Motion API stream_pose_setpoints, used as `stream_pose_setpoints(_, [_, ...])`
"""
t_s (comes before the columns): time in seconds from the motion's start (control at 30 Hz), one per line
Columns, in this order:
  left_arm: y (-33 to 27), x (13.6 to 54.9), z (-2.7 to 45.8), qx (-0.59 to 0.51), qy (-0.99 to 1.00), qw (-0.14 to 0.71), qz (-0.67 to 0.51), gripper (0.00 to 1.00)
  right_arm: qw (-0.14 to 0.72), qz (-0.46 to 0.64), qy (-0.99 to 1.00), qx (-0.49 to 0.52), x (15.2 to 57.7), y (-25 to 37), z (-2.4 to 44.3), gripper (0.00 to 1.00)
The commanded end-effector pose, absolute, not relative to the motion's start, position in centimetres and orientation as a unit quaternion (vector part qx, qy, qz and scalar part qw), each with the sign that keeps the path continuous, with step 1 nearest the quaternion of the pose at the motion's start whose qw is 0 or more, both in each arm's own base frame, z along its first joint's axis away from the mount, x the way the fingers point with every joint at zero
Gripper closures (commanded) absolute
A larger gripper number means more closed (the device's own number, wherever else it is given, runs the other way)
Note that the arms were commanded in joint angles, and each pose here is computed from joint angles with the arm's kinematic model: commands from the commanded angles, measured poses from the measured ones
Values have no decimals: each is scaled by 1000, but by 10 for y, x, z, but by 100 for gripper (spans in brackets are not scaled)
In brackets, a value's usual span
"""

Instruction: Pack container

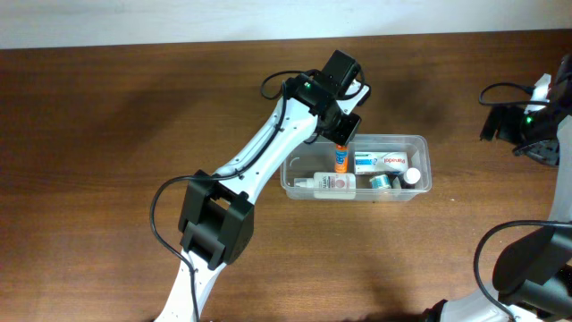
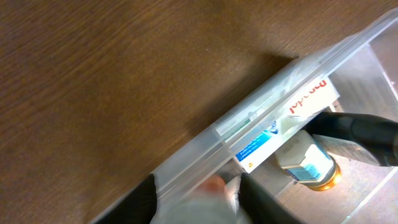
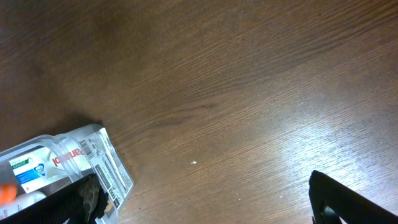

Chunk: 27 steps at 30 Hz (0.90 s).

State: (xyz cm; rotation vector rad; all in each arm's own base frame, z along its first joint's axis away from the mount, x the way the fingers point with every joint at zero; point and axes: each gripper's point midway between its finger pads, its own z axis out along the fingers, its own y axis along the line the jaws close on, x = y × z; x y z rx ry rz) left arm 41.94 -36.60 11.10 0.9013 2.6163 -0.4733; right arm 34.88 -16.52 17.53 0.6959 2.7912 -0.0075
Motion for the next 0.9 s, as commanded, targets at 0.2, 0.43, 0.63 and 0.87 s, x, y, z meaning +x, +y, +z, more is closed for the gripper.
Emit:
stream_pose_setpoints(0.2, [-354,425,112,309,924,163,-158,63,130,0,960,249,347,-166,174,2])
stream_pose_setpoints(0.43, [-339,424,114,293,928,133,-187,65,130,0,960,249,347,-166,174,2])
stream_pose_setpoints(0.63, [-309,438,127,264,938,132,-181,57,130,0,960,249,347,-166,174,2])
stream_pose_setpoints(0.87, [-278,457,180,256,934,173,-179,18,130,0,960,249,347,-166,174,2])
